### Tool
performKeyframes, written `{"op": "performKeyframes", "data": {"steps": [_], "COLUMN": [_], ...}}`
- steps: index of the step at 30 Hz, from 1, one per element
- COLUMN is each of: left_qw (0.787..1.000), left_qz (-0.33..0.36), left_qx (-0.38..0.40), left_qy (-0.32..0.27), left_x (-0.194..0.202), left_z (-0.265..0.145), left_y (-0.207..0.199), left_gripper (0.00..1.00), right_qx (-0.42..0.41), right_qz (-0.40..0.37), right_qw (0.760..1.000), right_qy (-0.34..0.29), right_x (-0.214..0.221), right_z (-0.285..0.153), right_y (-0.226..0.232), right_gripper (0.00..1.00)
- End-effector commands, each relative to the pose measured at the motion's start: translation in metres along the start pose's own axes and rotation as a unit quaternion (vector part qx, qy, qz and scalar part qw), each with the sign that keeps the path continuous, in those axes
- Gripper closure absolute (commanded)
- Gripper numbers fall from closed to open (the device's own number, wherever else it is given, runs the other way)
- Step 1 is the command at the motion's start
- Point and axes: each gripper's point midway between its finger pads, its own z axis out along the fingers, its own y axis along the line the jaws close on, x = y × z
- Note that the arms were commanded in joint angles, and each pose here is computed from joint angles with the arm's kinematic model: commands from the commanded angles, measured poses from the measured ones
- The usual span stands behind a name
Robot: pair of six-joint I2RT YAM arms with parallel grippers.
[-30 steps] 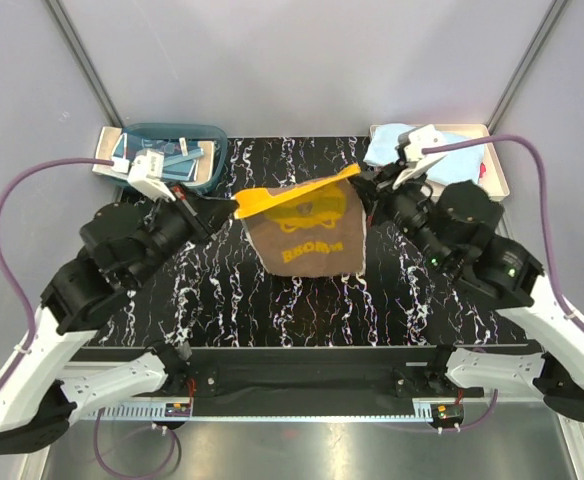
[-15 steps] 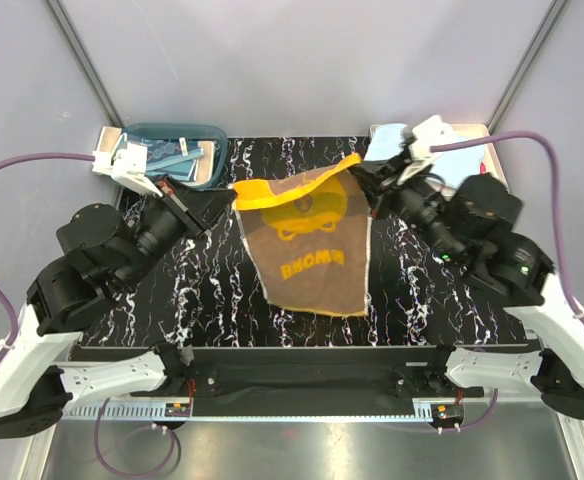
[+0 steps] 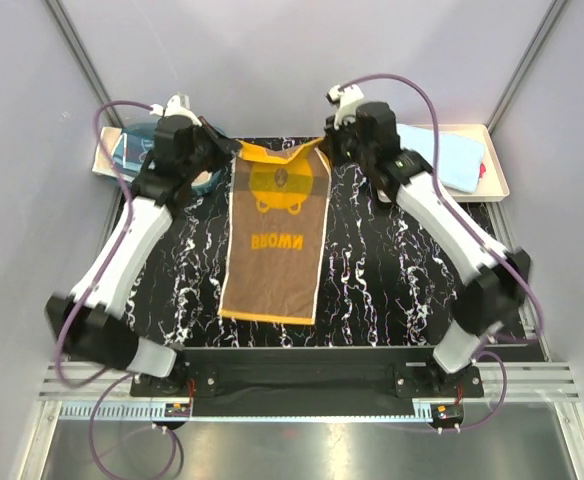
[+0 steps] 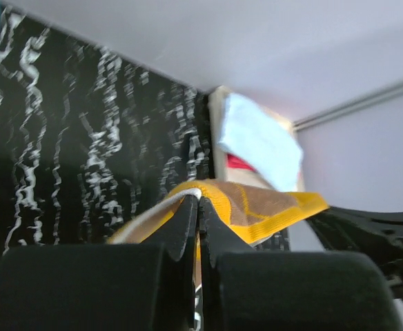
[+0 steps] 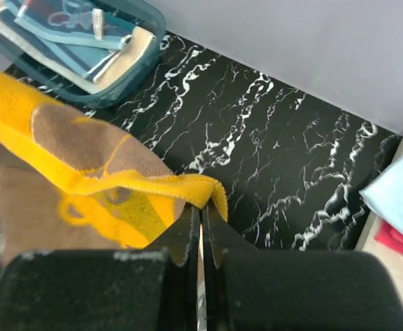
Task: Fold and stack the towels
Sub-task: Flatten out the crumpled towel, then fold the towel
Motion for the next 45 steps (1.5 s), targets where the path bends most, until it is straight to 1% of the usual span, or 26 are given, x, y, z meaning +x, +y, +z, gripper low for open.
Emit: {"op": "performKeyframes", "data": {"steps": [1,2,3,4,6,8,13,17,21,22,23,24,25,27,28,29,30,31,32,33,34,35,36,39,41,45], "left_qw": [0.998,0.998,0.999,0.999,0.999,0.999,0.996,0.993,0.989,0.988,0.987,0.984,0.984,0.980,0.980,0.975,0.976,0.978,0.977,0.976,0.977,0.977,0.978,0.977,0.976,0.973], "left_qz": [-0.019,-0.018,-0.019,-0.019,-0.016,-0.027,-0.044,-0.065,-0.087,-0.091,-0.095,-0.102,-0.101,-0.109,-0.109,-0.117,-0.117,-0.115,-0.116,-0.116,-0.114,-0.111,-0.110,-0.107,-0.103,-0.100], "left_qx": [0.058,0.054,0.042,0.036,0.041,0.028,0.010,-0.011,-0.041,-0.045,-0.053,-0.069,-0.070,-0.095,-0.094,-0.105,-0.100,-0.093,-0.099,-0.102,-0.103,-0.101,-0.100,-0.100,-0.105,-0.119], "left_qy": [-0.005,-0.009,-0.002,-0.004,0.010,0.037,0.076,0.096,0.115,0.116,0.117,0.130,0.128,0.140,0.140,0.154,0.152,0.146,0.151,0.151,0.150,0.150,0.149,0.154,0.162,0.170], "left_x": [-0.026,-0.035,-0.036,-0.043,-0.044,-0.031,0.001,0.030,0.061,0.065,0.071,0.087,0.088,0.108,0.112,0.126,0.129,0.128,0.136,0.138,0.139,0.141,0.140,0.146,0.150,0.156], "left_z": [0.037,0.046,0.066,0.075,0.093,0.120,0.151,0.152,0.133,0.129,0.125,0.119,0.112,0.101,0.096,0.088,0.087,0.084,0.079,0.076,0.074,0.069,0.067,0.060,0.059,0.060], "left_y": [-0.006,0.004,0.017,0.027,0.035,0.063,0.102,0.126,0.150,0.153,0.157,0.170,0.169,0.187,0.187,0.197,0.196,0.193,0.199,0.200,0.201,0.201,0.200,0.202,0.205,0.212], "left_gripper": [1.00,1.00,1.00,1.00,1.00,1.00,1.00,1.00,1.00,1.00,1.00,1.00,1.00,1.00,1.00,0.98,0.95,0.89,0.78,0.65,0.58,0.51,0.45,0.45,0.45,0.48], "right_qx": [-0.043,-0.043,-0.032,-0.030,-0.030,-0.033,-0.035,-0.050,-0.077,-0.081,-0.086,-0.094,-0.097,-0.102,-0.100,-0.101,-0.100,-0.096,-0.095,-0.092,-0.088,-0.075,-0.068,-0.019,0.021,0.050], "right_qz": [0.020,0.019,0.025,0.023,0.036,0.038,0.052,0.072,0.084,0.096,0.099,0.100,0.106,0.101,0.104,0.105,0.104,0.112,0.115,0.116,0.127,0.129,0.135,0.164,0.189,0.232], "right_qw": [0.999,0.998,0.999,0.999,0.999,0.999,0.996,0.992,0.987,0.982,0.981,0.980,0.975,0.974,0.970,0.969,0.969,0.967,0.966,0.967,0.964,0.968,0.967,0.963,0.955,0.940], "right_qy": [-0.027,-0.039,-0.014,-0.026,0.007,0.013,0.065,0.091,0.117,0.139,0.145,0.146,0.168,0.178,0.195,0.199,0.200,0.209,0.212,0.206,0.215,0.204,0.204,0.212,0.228,0.244], "right_x": [-0.021,-0.034,-0.012,-0.027,0.001,0.006,0.057,0.084,0.102,0.122,0.128,0.128,0.149,0.157,0.174,0.178,0.179,0.189,0.192,0.187,0.195,0.188,0.190,0.200,0.215,0.236], "right_z": [0.044,0.051,0.076,0.081,0.107,0.117,0.139,0.136,0.120,0.115,0.112,0.104,0.099,0.090,0.085,0.082,0.077,0.073,0.070,0.065,0.060,0.056,0.053,0.046,0.045,0.054], "right_y": [-0.013,-0.018,-0.032,-0.037,-0.052,-0.056,-0.061,-0.054,-0.039,-0.035,-0.033,-0.027,-0.022,-0.010,-0.007,-0.003,0.001,0.002,0.005,0.005,0.008,0.005,0.004,-0.007,-0.014,-0.018], "right_gripper": [1.00,1.00,1.00,1.00,1.00,1.00,1.00,1.00,1.00,1.00,1.00,0.99,0.99,0.96,0.93,0.86,0.82,0.74,0.65,0.60,0.54,0.42,0.39,0.40,0.45,0.52]}}
